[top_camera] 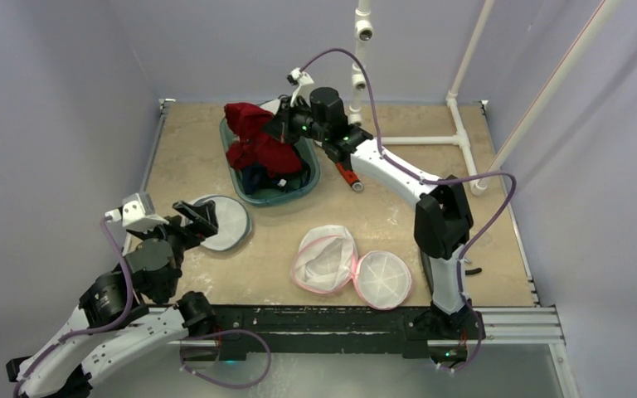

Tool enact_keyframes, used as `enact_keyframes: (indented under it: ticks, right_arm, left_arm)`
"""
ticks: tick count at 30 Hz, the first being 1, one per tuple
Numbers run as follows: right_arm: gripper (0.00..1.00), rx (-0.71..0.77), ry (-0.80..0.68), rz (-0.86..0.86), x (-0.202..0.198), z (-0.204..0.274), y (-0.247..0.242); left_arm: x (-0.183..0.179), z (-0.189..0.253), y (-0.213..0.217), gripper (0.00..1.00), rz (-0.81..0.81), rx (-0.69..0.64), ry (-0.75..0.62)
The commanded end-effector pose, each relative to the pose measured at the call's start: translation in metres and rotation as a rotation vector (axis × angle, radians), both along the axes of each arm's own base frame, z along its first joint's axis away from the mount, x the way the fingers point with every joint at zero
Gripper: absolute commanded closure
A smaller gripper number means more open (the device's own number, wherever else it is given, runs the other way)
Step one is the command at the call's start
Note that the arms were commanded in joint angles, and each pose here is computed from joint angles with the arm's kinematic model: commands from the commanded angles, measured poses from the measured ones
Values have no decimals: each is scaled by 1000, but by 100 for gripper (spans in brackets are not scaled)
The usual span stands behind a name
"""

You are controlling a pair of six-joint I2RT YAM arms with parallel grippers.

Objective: Unzip the laundry bag and remove the bra
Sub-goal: Place the bra in the bin.

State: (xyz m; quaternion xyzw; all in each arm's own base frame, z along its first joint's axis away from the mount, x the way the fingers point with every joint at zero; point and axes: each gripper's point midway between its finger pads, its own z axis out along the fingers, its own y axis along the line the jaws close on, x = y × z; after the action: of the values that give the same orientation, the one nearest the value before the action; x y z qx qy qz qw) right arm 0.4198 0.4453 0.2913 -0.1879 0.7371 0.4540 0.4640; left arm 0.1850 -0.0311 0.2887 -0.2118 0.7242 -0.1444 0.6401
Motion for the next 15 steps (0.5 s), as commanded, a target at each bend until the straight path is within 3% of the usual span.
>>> enact_keyframes:
  ticks: [1, 9, 15]
  right_arm:
    - [100, 33, -22, 17, 9, -5, -1]
    - [100, 25, -6, -18, 19, -23, 0]
    - [100, 86, -37, -55, 22, 5, -3]
  left_arm:
    - [3, -5, -8, 9, -15, -18, 6]
    - [2, -22, -16, 10, -40, -29, 45]
    - [0, -28, -15, 10, -43, -37, 52]
